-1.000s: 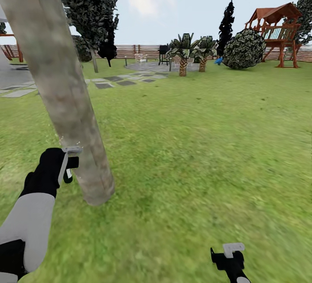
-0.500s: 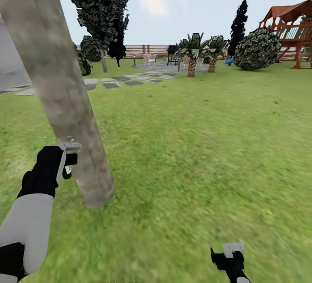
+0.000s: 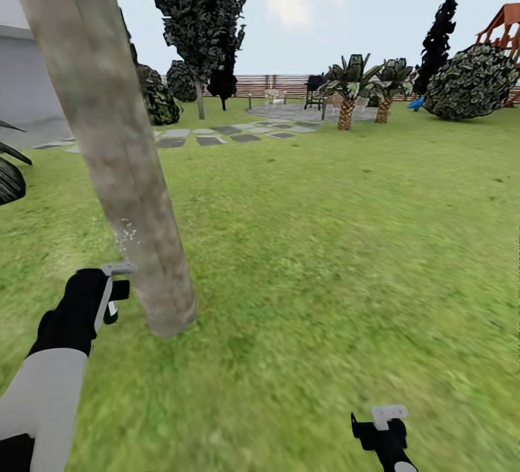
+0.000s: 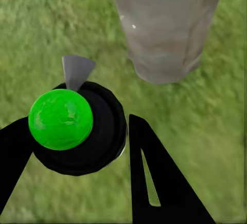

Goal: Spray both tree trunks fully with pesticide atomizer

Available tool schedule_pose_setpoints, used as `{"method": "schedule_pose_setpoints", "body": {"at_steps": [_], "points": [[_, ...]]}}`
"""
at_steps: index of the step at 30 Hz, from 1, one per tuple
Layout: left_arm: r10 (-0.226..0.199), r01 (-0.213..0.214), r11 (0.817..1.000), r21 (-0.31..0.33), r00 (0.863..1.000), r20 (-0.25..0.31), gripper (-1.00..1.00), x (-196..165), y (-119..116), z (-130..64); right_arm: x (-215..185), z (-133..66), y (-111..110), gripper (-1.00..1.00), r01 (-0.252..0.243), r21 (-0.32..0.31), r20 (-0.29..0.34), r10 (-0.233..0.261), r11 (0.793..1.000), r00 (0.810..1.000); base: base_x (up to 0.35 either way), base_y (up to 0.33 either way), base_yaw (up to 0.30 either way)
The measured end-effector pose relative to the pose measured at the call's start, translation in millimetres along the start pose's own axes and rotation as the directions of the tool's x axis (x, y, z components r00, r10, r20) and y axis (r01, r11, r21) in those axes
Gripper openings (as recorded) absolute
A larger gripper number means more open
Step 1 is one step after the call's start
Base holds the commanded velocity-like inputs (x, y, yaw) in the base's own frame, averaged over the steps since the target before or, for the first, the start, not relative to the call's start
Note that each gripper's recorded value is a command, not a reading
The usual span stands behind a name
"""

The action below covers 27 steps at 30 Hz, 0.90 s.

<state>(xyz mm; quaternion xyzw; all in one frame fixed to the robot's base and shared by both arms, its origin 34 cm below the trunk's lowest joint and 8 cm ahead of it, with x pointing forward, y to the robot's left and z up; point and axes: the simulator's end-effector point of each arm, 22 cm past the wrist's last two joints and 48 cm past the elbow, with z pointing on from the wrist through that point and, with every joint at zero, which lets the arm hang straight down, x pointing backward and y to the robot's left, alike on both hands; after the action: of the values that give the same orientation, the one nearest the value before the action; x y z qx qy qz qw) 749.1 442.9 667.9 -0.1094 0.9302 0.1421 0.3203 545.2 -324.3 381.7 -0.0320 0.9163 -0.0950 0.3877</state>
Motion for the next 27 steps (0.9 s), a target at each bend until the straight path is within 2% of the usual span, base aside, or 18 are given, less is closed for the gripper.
{"method": "schedule_pose_setpoints", "body": {"at_steps": [5, 14, 23, 27], "points": [[0.003, -0.003, 1.0, 0.011, 1.0, -0.011, -1.0, 8, -10, 1.3, 0, 0.0, -1, 1.0, 0.001, 0.002, 0.0, -0.001, 1.0, 1.0, 0.045, -0.276, 0.001], [0.017, -0.017, 1.0, -0.008, 0.998, -0.068, -1.0, 37, -2, 13.3, 0, -0.2, -1, 1.0, 0.001, 0.002, 0.0, -0.001, 1.0, 1.0, 0.224, -0.191, 0.021], [0.037, -0.038, 0.999, -0.01, 0.996, -0.08, -1.0, 84, -1, 35.9, 0, -0.2, -1, 1.0, 0.001, 0.002, 0.0, -0.001, 1.0, 1.0, 0.303, -0.095, 0.259], [0.034, -0.035, 0.999, -0.012, 0.997, -0.069, -1.0, 78, 0, 34.5, 0, -0.2, -1, 1.0, 0.001, 0.002, 0.0, -0.001, 1.0, 1.0, 0.283, 0.107, 0.276]]}}
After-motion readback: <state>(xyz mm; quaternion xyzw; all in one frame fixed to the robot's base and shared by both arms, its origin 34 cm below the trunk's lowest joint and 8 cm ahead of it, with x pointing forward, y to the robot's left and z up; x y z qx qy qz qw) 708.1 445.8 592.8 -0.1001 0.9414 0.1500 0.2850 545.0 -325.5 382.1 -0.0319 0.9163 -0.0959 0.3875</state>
